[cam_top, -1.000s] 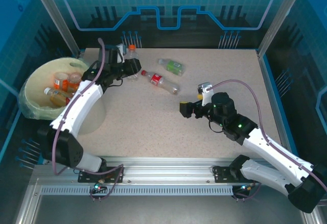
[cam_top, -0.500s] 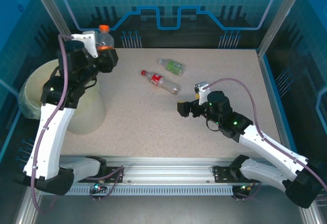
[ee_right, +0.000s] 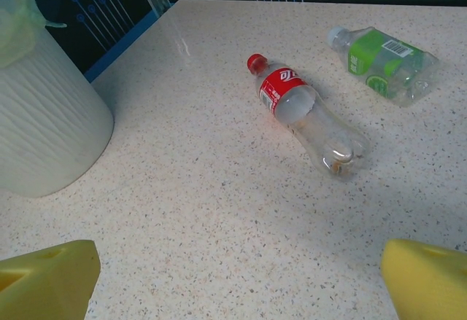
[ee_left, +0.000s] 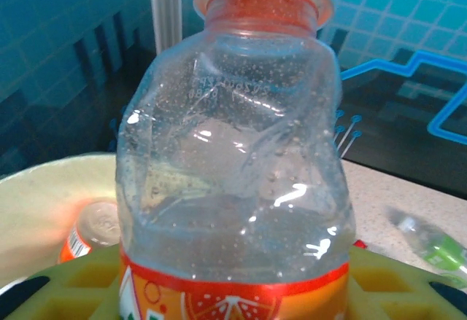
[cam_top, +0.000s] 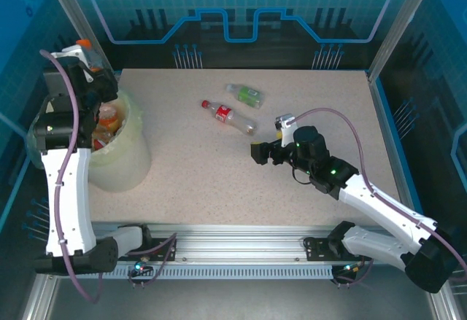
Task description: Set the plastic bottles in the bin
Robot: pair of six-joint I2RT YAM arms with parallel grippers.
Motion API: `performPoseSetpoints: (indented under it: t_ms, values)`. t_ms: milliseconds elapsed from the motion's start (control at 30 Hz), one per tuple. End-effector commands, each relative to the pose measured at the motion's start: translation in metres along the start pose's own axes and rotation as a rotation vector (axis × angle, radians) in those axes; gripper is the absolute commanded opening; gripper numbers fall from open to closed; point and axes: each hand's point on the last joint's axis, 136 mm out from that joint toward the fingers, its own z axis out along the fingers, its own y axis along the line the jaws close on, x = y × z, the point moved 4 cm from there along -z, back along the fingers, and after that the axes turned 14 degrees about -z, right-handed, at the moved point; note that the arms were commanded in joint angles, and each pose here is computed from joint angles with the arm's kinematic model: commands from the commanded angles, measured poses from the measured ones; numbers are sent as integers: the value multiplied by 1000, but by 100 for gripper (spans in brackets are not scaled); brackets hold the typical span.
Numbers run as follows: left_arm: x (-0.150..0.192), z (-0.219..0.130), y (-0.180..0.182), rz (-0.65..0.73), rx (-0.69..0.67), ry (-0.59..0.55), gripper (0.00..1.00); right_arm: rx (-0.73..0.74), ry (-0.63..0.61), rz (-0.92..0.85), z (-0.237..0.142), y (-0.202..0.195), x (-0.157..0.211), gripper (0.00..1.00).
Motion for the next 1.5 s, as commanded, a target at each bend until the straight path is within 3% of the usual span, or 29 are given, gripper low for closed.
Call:
performPoseSetpoints:
  t_ms: [0,133,267,533,1000,1167,1467]
  values:
    - [13,9,9,-38,10,88,44,-18,-39,-21,-3,5,-17,100]
    - [32,12,16,-88,28,190,45,-16,-38,-15,-2,5,-16,100]
    - [47,9,24,-98,21,183,48,-17,-38,-7,0,5,-16,100]
    - [73,27,23,-110,53,297,57,-37,-29,-11,6,8,-19,100]
    - [72,35,21,-154,46,323,82,-29,-27,-26,1,7,-18,100]
    - [63,31,29,-143,-19,272,98,-26,-24,-29,2,7,-17,100]
    - [64,27,15,-167,77,296,99,-26,-17,-27,4,7,-16,100]
